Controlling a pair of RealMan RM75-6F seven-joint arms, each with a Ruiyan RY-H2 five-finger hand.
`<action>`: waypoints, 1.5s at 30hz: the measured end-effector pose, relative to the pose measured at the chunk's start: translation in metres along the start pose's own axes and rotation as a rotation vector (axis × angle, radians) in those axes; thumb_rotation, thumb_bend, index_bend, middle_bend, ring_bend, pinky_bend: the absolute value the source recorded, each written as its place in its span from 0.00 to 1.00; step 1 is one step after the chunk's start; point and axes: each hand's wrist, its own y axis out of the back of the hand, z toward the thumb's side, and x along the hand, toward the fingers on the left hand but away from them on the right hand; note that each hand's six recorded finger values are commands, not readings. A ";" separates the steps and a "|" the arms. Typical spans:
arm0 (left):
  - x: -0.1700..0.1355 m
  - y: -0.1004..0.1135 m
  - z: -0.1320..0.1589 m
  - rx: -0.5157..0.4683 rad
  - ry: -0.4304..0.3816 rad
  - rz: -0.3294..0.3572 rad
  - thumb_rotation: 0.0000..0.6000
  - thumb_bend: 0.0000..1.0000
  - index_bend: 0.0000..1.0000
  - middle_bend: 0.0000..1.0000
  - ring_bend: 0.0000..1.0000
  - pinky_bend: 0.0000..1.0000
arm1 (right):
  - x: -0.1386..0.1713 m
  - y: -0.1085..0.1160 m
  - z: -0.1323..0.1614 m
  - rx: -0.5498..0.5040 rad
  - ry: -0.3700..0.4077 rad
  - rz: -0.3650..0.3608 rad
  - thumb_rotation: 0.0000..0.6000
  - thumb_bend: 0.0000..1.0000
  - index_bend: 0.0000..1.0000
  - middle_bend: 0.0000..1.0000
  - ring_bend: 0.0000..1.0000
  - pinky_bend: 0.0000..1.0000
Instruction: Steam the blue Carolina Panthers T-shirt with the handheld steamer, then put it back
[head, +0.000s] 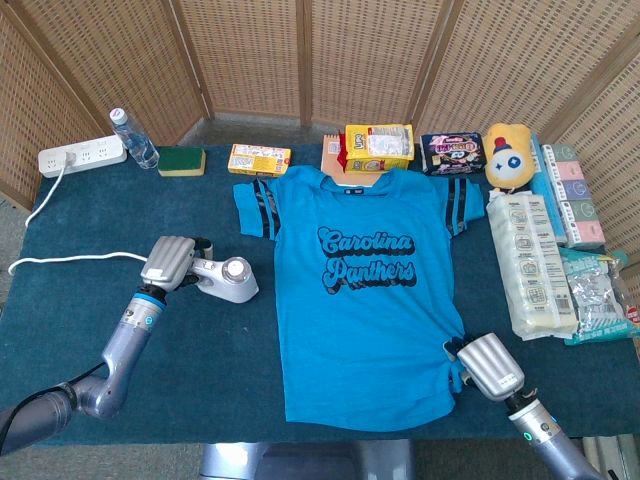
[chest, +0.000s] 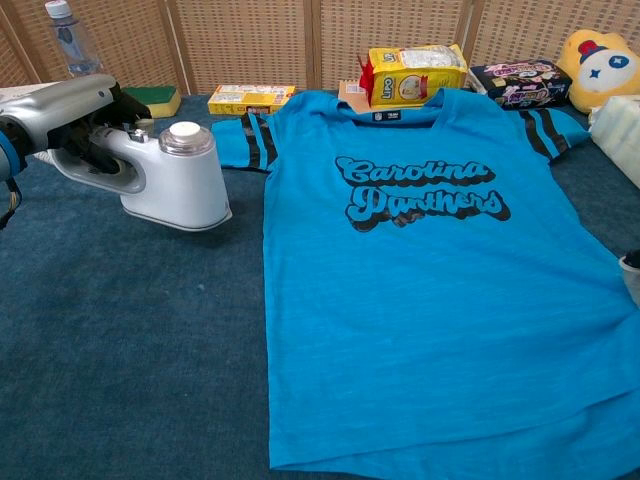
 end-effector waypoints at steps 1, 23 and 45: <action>-0.001 0.003 0.003 -0.006 -0.011 0.009 1.00 0.48 0.60 0.70 0.62 0.66 | 0.000 0.001 0.001 -0.001 0.001 -0.002 1.00 0.49 0.70 0.63 0.67 0.80; 0.016 -0.035 0.105 0.011 -0.243 0.038 1.00 0.47 0.60 0.70 0.62 0.65 | -0.007 0.007 0.019 -0.028 0.027 -0.014 1.00 0.49 0.70 0.63 0.67 0.80; 0.021 -0.085 0.163 0.044 -0.334 0.020 1.00 0.45 0.60 0.70 0.62 0.61 | -0.001 0.012 0.018 -0.034 0.023 -0.022 1.00 0.49 0.70 0.63 0.67 0.80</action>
